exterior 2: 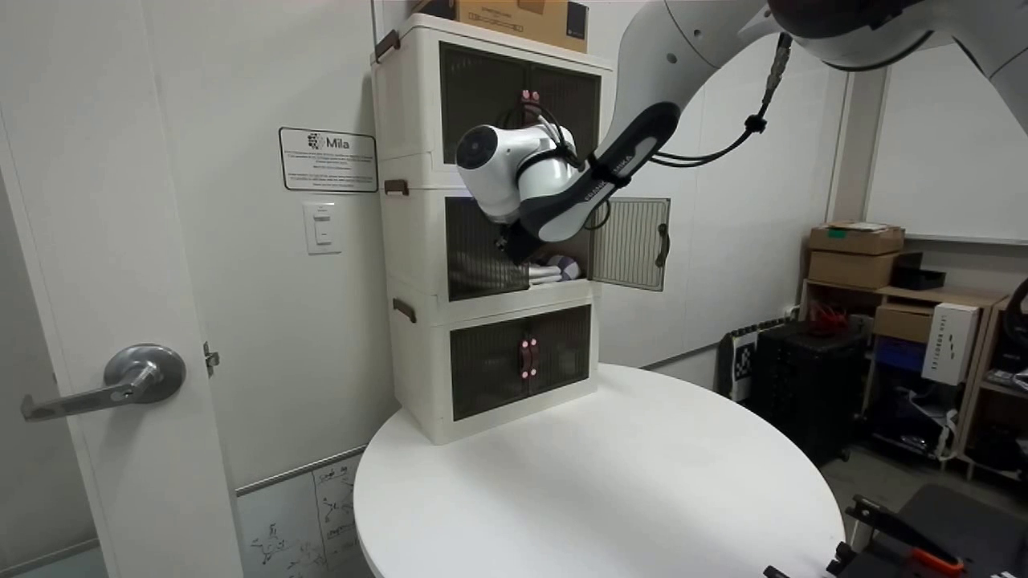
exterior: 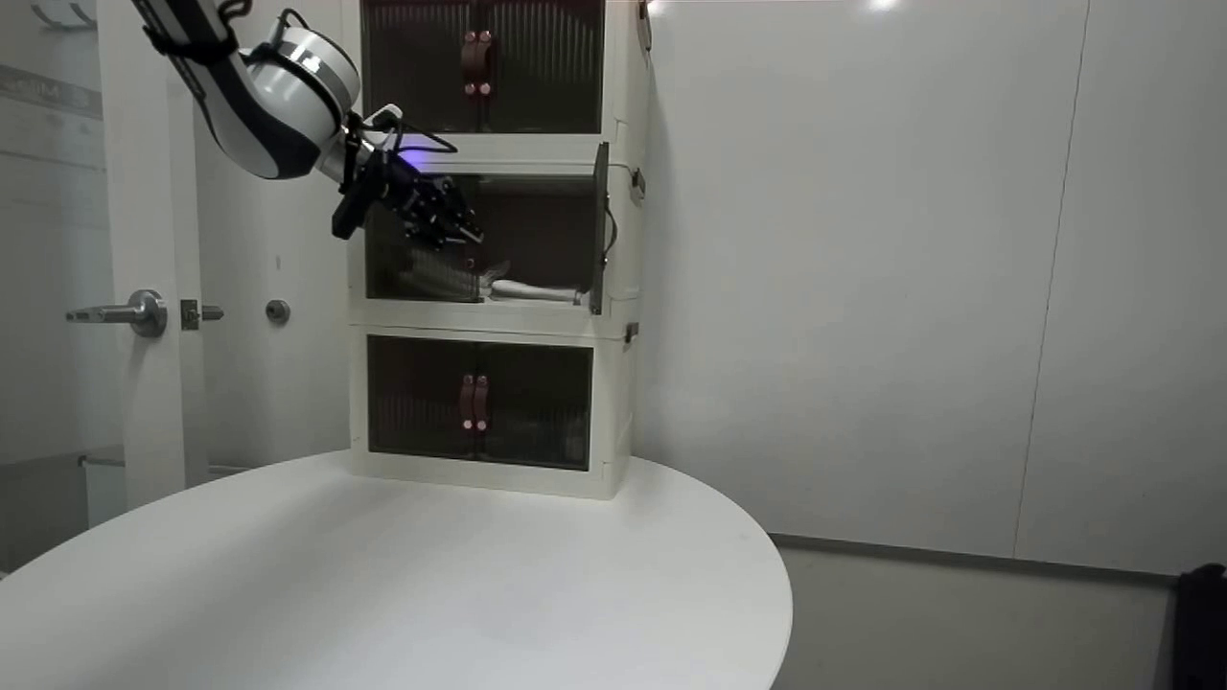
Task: Open the doors of the second cabinet, remove one towel and put it on the table
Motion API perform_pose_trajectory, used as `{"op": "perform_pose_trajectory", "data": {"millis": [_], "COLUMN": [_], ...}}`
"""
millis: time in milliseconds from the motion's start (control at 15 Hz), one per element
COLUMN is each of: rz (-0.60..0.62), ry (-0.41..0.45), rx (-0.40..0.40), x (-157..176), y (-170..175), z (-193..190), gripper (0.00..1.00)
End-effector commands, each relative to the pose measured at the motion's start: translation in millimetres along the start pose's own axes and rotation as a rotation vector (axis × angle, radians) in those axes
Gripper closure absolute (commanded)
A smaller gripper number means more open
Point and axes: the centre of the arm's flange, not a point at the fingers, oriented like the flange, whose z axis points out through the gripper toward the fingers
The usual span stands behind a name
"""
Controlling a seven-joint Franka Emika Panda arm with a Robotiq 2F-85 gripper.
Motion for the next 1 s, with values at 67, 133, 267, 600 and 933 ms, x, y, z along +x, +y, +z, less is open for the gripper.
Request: {"op": "perform_pose_trajectory", "data": {"millis": [67,133,267,600,933], "rz": [-0.022,-0.028,-0.048,-0.127,-0.187], "ry": [-0.021,-0.019,-0.016,0.003,0.0], "rx": [0.049,0.063,0.104,0.154,0.164], "x": [-10,-10,-11,-13,-15], "y": [-1,-4,-14,-30,-36], "z": [4,1,-9,-24,-24], "gripper": [0.99,0.99,0.98,0.98,0.98]}}
